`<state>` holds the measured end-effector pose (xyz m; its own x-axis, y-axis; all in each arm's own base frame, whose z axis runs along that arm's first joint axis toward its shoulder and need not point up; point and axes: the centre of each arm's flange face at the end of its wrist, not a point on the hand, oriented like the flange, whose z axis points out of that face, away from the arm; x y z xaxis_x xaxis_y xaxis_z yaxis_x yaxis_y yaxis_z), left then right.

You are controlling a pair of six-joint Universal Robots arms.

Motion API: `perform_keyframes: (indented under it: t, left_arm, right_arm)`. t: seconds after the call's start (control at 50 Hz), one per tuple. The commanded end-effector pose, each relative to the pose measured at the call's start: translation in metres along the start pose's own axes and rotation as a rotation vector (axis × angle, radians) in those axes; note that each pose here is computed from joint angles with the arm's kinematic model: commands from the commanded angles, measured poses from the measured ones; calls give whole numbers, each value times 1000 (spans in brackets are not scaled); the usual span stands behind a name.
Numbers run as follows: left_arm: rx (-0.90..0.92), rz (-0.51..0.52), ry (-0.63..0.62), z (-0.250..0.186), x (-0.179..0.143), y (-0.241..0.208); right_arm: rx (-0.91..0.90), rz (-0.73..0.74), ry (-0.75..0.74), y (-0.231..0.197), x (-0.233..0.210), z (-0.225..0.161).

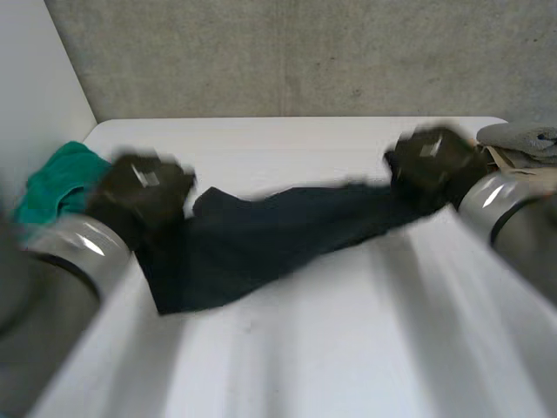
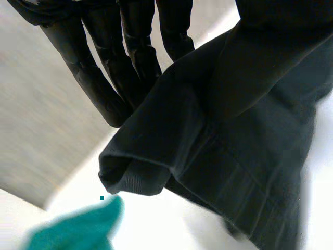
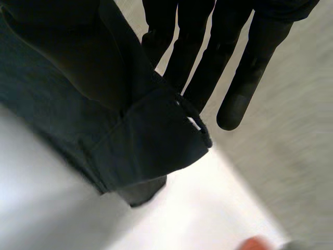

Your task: Fold the laundry.

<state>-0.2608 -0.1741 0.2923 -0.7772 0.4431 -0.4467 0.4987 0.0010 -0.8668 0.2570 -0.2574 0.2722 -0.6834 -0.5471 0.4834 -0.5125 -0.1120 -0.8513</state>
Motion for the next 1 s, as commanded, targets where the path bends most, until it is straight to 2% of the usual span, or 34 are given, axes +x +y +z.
perform_keyframes:
  t: [0.02,0.14,0.26,0.4,0.46,0.54,0.58,0.64,0.68,0.7,0.76,0.82,0.9,1.0]
  left_arm:
    - [271,-64,-91,-71,-64,-96]
    - [274,-86,-90,-72,-90,-126]
    - [161,-86,-8,-42,-87,-119]
    - [-76,-67,88,47,-59,-65]
    - [-93,-44,62,87,-58,-47]
    - [23,-35,-64,131,-72,-50]
    - [198,-60,-176,138,-92,-78]
    - [463,-129,-297,129,-117,-123]
    - [614,-169,-346,118,-129,-148]
    - [739,-193,-372,106,-137,-167]
    - [935,-202,-410,88,-146,-195]
    - [974,-185,-425,81,-147,-201]
    - [895,-170,-415,91,-141,-186]
    - [643,-175,-377,120,-123,-132]
  right_arm:
    - [161,-31,118,-91,59,-35]
    - [210,-39,142,-127,81,-39]
    - [179,-30,119,-119,80,-19]
    - [38,3,2,-68,46,30]
    - [17,3,4,-48,34,57]
    - [104,-26,119,-42,31,92]
    - [223,-34,239,-55,42,107]
    - [445,-29,424,-88,70,114]
    - [530,-18,476,-102,78,112]
    - [634,4,520,-118,86,108]
    - [794,34,566,-145,97,97]
    - [843,36,564,-158,99,89]
    - [845,25,522,-162,96,88]
    - [720,20,417,-133,83,105]
